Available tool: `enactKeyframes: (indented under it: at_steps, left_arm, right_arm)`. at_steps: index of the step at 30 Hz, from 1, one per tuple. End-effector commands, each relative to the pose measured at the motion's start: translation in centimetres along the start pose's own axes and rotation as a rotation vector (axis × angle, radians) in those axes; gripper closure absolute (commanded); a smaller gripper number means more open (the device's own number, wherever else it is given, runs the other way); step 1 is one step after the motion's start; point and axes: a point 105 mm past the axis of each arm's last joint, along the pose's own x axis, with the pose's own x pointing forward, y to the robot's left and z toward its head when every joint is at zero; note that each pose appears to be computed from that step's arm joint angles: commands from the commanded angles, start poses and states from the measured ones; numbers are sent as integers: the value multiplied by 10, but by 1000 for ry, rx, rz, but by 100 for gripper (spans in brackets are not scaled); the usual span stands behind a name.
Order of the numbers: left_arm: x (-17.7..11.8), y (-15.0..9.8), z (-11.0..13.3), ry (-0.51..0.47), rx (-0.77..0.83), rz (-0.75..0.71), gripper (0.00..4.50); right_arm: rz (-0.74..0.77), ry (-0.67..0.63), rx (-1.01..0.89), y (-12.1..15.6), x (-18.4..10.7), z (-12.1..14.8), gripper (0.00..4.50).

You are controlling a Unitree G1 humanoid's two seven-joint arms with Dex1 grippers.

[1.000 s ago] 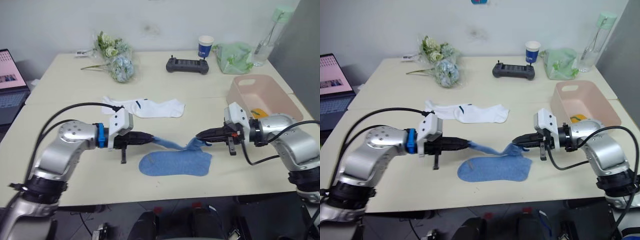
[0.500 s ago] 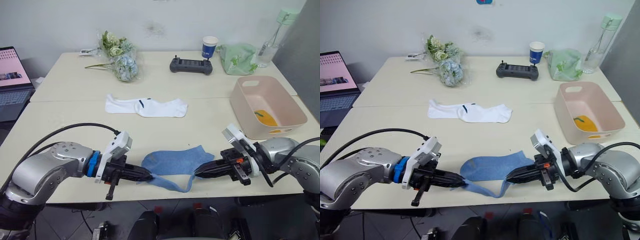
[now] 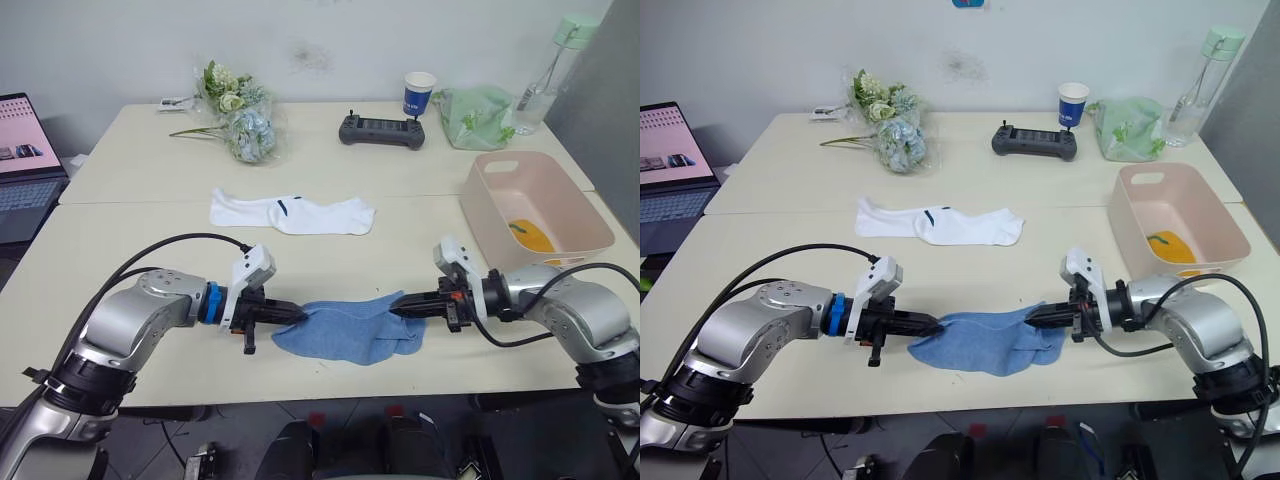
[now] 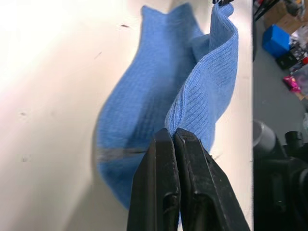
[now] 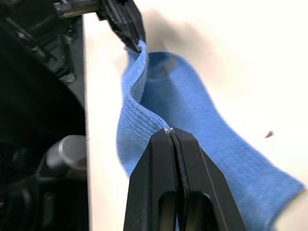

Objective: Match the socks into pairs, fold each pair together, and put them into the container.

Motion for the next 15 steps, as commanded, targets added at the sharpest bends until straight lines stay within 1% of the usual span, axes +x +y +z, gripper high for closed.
enactKeyframes:
  at_steps: [1, 5, 10, 13, 15]
  left_arm:
    - [5, 2, 2, 0, 30, 1, 447]
    - [8, 10, 1, -18, 23, 34, 447]
    - [11, 19, 2, -42, 8, 75, 447]
    - [13, 19, 0, -43, 5, 75, 450]
    - [14, 19, -1, -43, 5, 76, 450]
  right_arm:
    - [-26, -7, -45, -4, 2, 6, 450]
    - [-85, -5, -50, -14, 2, 2, 450]
    - [-164, -44, -40, -27, -3, 8, 450]
    - [-178, -78, 11, -30, -12, 12, 384]
    - [-195, -82, 19, -31, -16, 13, 314]
